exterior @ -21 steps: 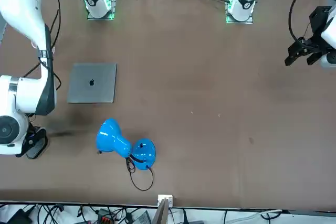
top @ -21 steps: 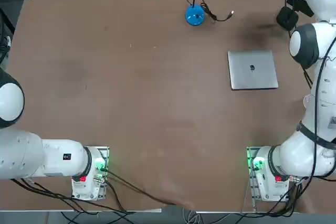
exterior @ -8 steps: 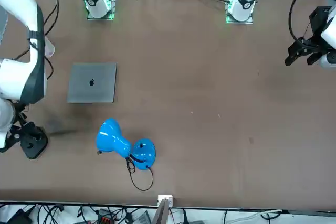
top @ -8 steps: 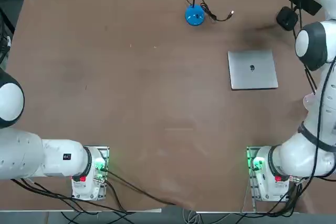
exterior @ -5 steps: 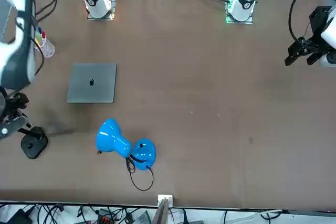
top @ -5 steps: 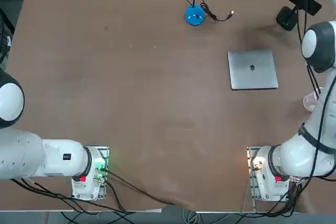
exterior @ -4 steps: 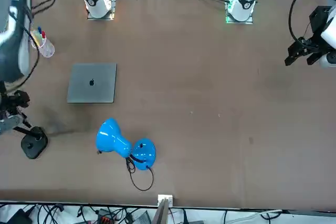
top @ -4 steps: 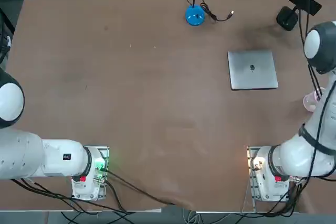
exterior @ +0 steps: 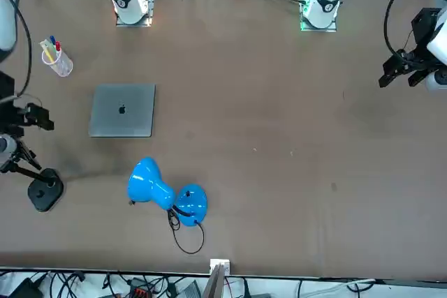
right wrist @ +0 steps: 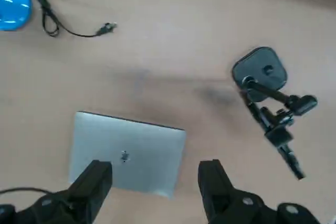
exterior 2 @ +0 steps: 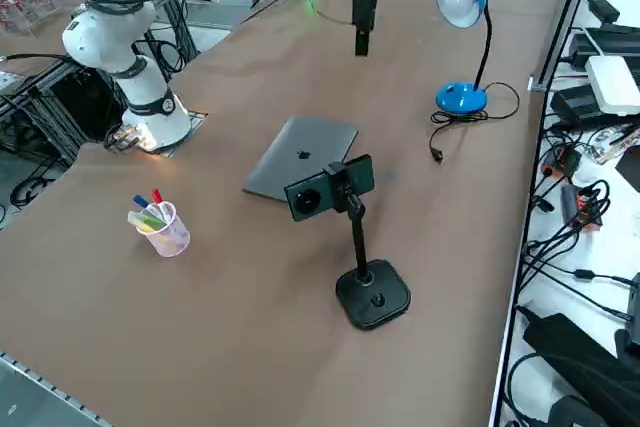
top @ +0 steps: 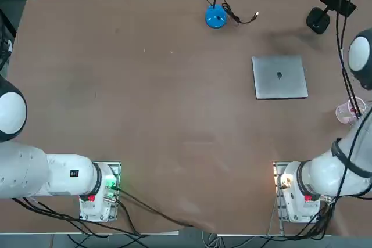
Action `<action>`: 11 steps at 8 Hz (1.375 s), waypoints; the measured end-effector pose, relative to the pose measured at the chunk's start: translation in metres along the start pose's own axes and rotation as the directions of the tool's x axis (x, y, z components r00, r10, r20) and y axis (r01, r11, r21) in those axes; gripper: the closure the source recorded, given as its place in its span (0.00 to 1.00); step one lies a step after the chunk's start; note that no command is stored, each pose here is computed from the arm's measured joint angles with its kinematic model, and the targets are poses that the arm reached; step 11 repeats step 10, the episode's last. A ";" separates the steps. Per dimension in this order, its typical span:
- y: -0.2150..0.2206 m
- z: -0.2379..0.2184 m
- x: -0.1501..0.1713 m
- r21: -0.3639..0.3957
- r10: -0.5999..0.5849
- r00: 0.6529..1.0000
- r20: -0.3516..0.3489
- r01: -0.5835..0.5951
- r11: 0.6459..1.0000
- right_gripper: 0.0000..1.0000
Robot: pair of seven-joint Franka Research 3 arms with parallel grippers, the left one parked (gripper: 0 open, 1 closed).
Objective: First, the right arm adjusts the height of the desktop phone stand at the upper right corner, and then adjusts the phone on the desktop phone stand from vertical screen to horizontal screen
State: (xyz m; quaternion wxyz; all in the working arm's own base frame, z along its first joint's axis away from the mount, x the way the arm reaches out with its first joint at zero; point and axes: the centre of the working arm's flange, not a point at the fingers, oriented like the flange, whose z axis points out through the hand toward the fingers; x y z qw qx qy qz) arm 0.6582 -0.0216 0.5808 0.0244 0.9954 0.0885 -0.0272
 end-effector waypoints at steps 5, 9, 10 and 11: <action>-0.039 -0.017 -0.087 0.055 0.106 0.993 -0.054 -0.104 0.993 0.00; -0.045 -0.032 -0.134 0.066 0.127 0.990 -0.066 -0.123 0.990 0.00; -0.043 -0.032 -0.135 0.066 0.133 0.989 -0.066 -0.129 0.989 0.00; -0.043 -0.032 -0.135 0.066 0.133 0.989 -0.066 -0.129 0.989 0.00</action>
